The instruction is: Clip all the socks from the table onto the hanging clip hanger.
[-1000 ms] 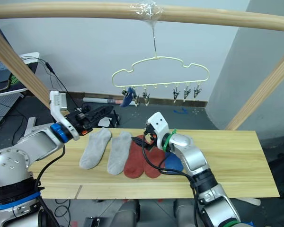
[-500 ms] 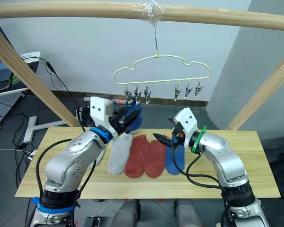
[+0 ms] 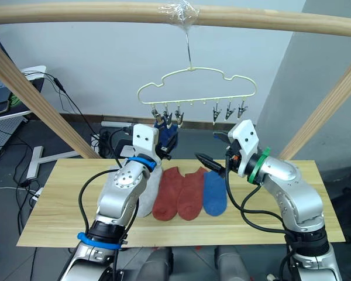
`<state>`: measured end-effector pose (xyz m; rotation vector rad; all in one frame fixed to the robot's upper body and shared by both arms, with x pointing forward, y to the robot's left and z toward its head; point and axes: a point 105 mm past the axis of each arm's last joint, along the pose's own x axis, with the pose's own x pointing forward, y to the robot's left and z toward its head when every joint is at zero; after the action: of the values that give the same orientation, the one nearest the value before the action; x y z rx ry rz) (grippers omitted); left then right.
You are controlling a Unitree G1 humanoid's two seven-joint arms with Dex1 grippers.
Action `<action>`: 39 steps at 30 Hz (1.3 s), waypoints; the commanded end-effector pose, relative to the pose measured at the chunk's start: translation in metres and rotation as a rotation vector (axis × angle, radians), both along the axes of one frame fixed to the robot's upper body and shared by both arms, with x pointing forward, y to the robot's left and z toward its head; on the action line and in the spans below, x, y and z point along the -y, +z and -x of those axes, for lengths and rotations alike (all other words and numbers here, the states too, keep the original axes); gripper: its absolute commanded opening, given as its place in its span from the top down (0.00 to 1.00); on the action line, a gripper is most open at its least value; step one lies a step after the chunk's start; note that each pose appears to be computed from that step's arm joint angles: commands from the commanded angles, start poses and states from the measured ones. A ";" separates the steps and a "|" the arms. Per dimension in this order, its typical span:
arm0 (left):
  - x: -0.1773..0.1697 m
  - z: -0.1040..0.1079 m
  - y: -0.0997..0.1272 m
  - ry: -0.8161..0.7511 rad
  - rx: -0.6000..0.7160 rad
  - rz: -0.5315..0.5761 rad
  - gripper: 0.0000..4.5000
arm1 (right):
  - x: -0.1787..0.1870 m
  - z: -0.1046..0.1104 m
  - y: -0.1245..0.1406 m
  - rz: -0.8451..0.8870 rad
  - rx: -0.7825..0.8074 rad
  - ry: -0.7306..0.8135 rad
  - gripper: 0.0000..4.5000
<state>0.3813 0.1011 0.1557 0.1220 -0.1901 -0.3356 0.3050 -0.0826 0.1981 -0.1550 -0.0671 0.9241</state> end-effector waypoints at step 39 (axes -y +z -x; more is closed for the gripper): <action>-0.001 -0.030 0.051 0.062 0.203 0.025 0.45 | 0.010 -0.002 0.020 0.009 0.070 -0.038 0.00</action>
<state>0.4130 0.1043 0.1919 0.1399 -0.3321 -0.2614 0.3080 -0.0902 0.2034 -0.1782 -0.0671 0.8863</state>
